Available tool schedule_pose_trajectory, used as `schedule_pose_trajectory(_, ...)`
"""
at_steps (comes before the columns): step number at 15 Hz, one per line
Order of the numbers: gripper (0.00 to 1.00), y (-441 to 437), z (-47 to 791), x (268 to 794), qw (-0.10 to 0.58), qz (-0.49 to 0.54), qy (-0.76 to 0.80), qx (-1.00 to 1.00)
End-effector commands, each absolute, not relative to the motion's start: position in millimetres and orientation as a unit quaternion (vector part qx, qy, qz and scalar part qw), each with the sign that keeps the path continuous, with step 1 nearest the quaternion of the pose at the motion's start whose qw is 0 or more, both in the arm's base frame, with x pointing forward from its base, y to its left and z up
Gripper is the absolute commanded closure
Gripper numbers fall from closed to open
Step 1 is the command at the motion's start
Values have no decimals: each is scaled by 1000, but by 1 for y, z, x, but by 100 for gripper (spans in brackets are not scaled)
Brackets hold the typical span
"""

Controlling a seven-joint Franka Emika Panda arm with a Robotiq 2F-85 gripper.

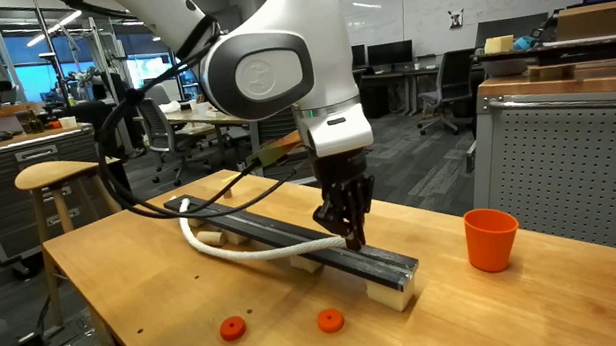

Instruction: Straighten the white string on the center of the black board

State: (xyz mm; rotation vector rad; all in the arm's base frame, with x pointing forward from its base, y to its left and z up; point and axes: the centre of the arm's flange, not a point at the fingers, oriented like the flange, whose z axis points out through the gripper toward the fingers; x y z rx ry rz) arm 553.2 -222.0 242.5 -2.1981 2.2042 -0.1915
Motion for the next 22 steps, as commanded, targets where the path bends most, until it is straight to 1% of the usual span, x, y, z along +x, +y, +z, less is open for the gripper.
schedule_pose_trajectory(1,97,-250,252,570,-6,-63,741,-669)
schedule_pose_trajectory(4,97,-263,252,575,-20,-58,763,-644)
schedule_pose_trajectory(14,97,-281,239,606,-34,-45,820,-570)
schedule_pose_trajectory(22,97,-282,217,586,-57,-38,822,-566)
